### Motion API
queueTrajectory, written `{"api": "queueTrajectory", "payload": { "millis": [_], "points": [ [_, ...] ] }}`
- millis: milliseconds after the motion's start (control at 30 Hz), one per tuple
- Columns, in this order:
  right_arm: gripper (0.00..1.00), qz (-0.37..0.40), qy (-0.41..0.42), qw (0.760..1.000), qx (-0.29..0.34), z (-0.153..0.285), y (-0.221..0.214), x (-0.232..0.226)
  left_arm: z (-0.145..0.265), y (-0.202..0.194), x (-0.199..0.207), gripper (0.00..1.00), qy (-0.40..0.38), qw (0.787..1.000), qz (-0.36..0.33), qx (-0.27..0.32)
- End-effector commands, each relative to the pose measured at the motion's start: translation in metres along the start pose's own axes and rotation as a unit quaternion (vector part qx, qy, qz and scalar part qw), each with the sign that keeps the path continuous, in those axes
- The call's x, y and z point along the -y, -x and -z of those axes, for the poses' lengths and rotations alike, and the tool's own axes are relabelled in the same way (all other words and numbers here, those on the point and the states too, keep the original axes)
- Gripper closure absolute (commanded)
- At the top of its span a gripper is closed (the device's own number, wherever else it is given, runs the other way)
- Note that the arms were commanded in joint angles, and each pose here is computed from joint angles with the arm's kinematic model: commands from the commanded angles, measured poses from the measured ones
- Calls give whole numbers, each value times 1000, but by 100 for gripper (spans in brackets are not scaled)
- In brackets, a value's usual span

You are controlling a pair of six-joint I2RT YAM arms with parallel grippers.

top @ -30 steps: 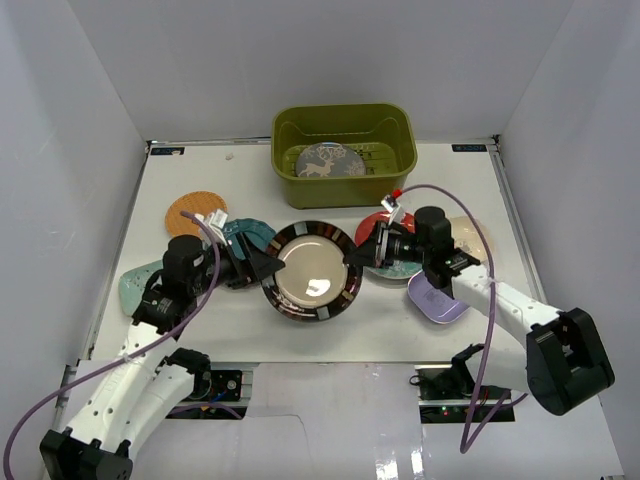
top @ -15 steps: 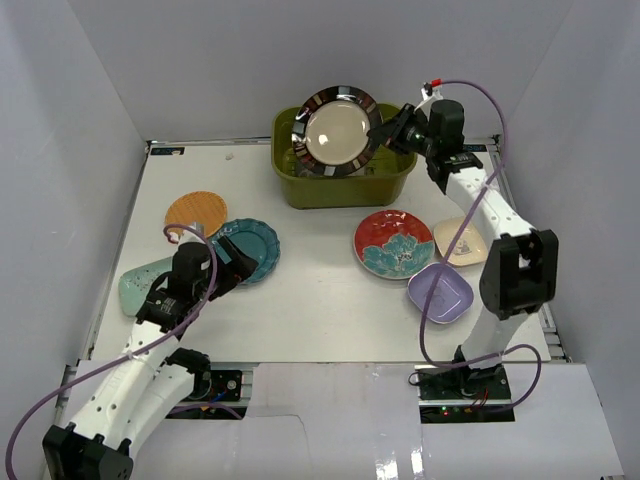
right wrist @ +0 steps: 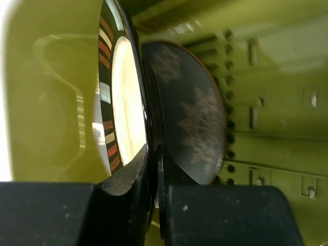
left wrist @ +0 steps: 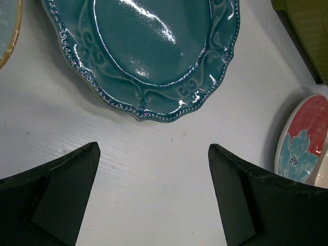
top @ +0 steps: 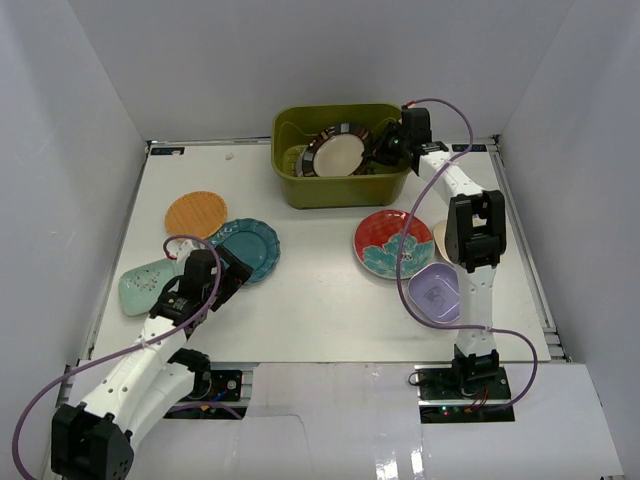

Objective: Place the plates into the plastic bin on the countertop

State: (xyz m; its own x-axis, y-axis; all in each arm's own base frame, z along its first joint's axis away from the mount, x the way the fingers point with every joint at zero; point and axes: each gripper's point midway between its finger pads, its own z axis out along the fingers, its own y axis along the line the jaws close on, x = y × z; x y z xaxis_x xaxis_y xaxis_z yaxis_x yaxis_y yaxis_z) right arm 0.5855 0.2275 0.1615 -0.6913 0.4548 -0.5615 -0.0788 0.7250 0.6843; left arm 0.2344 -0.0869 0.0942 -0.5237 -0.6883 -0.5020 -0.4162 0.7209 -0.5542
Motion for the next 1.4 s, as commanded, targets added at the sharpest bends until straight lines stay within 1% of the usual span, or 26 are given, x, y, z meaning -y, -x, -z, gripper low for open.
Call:
{"api": "queueTrajectory", "payload": {
  "millis": [0, 67, 167, 200, 233, 300, 333, 400, 467, 500, 567, 700, 833, 900, 933, 1000, 1033, 1100, 1133, 1167, 1200, 1233, 1267, 1300, 1333, 1367],
  "points": [
    [92, 25, 95, 993, 65, 22, 51, -72, -8, 3, 3, 2, -1, 1000, 22, 11],
    [91, 22, 84, 995, 56, 16, 44, -61, -8, 1, 7, 2, -9, 1000, 18, 3],
    [78, 21, 75, 996, 45, 11, 35, -53, -2, 8, 16, 2, -27, 1000, 3, 10],
    [72, 20, 71, 996, 42, 10, 33, -52, 1, 10, 20, 2, -36, 999, -3, 13],
    [55, 21, 69, 997, 39, 10, 31, -51, 5, 15, 28, 2, -48, 999, -8, 19],
    [41, 27, 53, 998, 33, 9, 26, -45, 12, 18, 35, 2, -64, 997, -28, 20],
    [30, 30, 50, 998, 32, 10, 25, -45, 18, 23, 42, 2, -78, 996, -33, 26],
    [20, 34, 32, 999, 29, 11, 22, -38, 24, 24, 46, 2, -89, 994, -55, 23],
    [14, 41, 23, 998, 32, 17, 23, -39, 34, 28, 53, 2, -104, 992, -69, 27],
    [8, 51, 21, 998, 37, 21, 26, -42, 37, 30, 53, 2, -105, 991, -80, 29],
    [2, 63, 4, 997, 46, 27, 32, -43, 46, 34, 57, 2, -114, 989, -92, 35],
    [10, 111, -29, 991, 74, 41, 48, -50, 61, 40, 62, 2, -130, 983, -125, 44],
    [10, 188, -84, 972, 113, 57, 64, -55, 74, 48, 66, 2, -142, 973, -169, 62],
    [10, 203, -90, 968, 119, 68, 69, -61, 84, 57, 71, 2, -149, 968, -185, 79],
    [10, 223, -98, 962, 123, 71, 68, -63, 86, 59, 70, 2, -147, 964, -203, 84],
    [10, 242, -103, 955, 134, 84, 71, -70, 92, 65, 72, 2, -148, 960, -216, 96],
    [10, 246, -109, 954, 129, 85, 66, -67, 97, 69, 75, 2, -153, 958, -219, 104],
    [10, 248, -103, 954, 131, 97, 65, -75, 103, 72, 78, 2, -160, 953, -230, 112],
    [10, 250, -98, 956, 122, 97, 55, -75, 105, 73, 79, 2, -163, 952, -232, 114],
    [9, 249, -90, 956, 129, 108, 56, -84, 106, 73, 79, 2, -164, 952, -231, 115],
    [3, 246, -86, 957, 126, 113, 51, -87, 106, 73, 80, 2, -166, 952, -232, 114],
    [0, 245, -76, 961, 102, 110, 30, -87, 109, 74, 80, 2, -169, 951, -229, 117],
    [7, 237, -50, 963, 117, 127, 28, -107, 109, 73, 80, 2, -169, 952, -227, 118],
    [10, 237, -19, 966, 103, 130, 6, -126, 110, 75, 81, 2, -171, 952, -225, 121],
    [15, 230, -15, 969, 84, 123, -24, -116, 112, 78, 82, 2, -170, 952, -222, 129],
    [23, 223, 13, 970, 93, 140, -37, -135, 113, 79, 82, 2, -171, 951, -220, 132]
  ]
}}
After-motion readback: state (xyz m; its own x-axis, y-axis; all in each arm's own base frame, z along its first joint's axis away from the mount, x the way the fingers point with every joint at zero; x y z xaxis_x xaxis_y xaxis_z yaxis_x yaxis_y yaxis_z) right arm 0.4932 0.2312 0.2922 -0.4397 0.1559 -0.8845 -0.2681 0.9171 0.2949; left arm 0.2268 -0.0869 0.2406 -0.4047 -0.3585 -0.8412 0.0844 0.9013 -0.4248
